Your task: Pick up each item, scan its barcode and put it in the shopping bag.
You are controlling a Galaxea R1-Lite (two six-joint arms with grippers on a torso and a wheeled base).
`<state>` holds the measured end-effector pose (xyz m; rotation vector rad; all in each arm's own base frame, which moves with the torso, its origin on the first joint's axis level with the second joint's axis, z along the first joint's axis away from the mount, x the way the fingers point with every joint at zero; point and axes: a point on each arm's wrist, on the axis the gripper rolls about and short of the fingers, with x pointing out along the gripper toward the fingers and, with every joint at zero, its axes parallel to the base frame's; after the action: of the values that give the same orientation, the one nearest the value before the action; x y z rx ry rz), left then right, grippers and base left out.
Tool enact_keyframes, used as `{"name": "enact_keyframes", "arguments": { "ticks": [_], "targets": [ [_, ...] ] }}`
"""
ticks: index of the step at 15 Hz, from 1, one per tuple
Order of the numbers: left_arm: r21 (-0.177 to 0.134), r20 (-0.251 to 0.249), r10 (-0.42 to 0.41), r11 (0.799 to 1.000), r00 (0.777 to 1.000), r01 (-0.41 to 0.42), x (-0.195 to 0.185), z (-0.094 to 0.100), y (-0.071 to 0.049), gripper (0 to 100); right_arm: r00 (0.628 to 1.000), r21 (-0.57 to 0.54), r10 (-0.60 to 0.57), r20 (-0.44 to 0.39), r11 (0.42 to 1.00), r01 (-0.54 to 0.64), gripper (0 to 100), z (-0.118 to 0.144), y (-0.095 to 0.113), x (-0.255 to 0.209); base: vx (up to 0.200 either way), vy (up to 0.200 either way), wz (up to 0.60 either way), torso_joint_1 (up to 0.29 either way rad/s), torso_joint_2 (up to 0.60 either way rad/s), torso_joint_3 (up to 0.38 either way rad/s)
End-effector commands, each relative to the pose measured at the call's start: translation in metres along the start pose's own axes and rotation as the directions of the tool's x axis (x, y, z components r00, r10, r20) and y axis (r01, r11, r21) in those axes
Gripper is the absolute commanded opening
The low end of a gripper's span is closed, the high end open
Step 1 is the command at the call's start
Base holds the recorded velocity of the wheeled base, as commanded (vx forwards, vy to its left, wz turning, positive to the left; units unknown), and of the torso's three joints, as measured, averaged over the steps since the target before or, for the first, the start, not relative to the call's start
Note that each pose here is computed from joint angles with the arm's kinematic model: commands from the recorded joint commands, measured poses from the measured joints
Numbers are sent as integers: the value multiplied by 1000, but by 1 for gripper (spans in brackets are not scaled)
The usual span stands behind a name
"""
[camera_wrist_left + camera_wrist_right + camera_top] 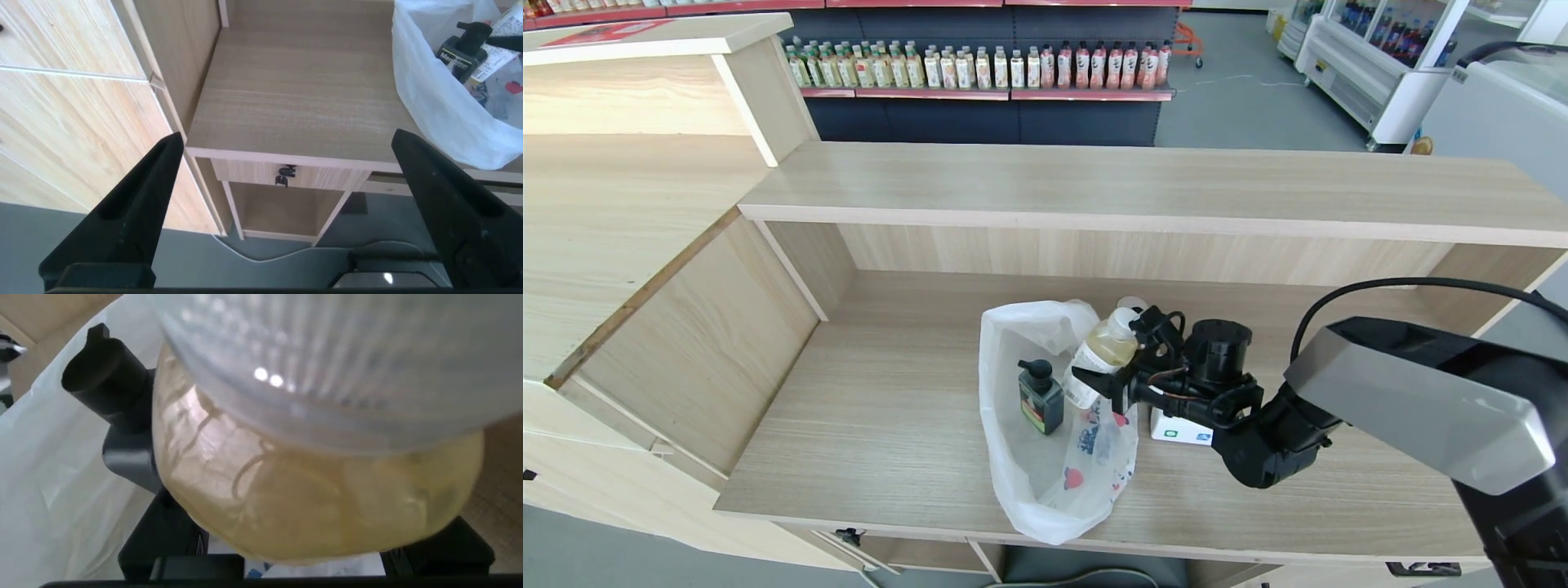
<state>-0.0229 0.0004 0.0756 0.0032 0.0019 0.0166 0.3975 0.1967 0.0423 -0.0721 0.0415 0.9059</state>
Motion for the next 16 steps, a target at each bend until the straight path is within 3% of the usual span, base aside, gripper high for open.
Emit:
{"name": "enact_keyframes", "arguments": {
  "ticks": [1,10,11,14,16],
  "targets": [
    [0,2,0,1000,1000,0,0,0,0,100,1000,-2,9,4,1000,-9,0,-6,0,8,0,0,0,0,0,0],
    [0,0,0,1000,1000,0,0,0,0,100,1000,-66,14,-11,998,-15,0,-19,-2,19,0,0,0,0,0,0],
    [0,0,0,1000,1000,0,0,0,0,100,1000,-67,14,-9,998,-15,100,-18,-2,19,0,0,0,0,0,0],
    [0,0,0,1000,1000,0,0,0,0,100,1000,-73,8,15,997,-7,100,-4,-4,16,0,0,0,0,0,0],
    [0,0,0,1000,1000,0,0,0,0,100,998,-37,-4,59,999,6,100,21,-8,8,0,0,0,0,0,0]
  ]
}}
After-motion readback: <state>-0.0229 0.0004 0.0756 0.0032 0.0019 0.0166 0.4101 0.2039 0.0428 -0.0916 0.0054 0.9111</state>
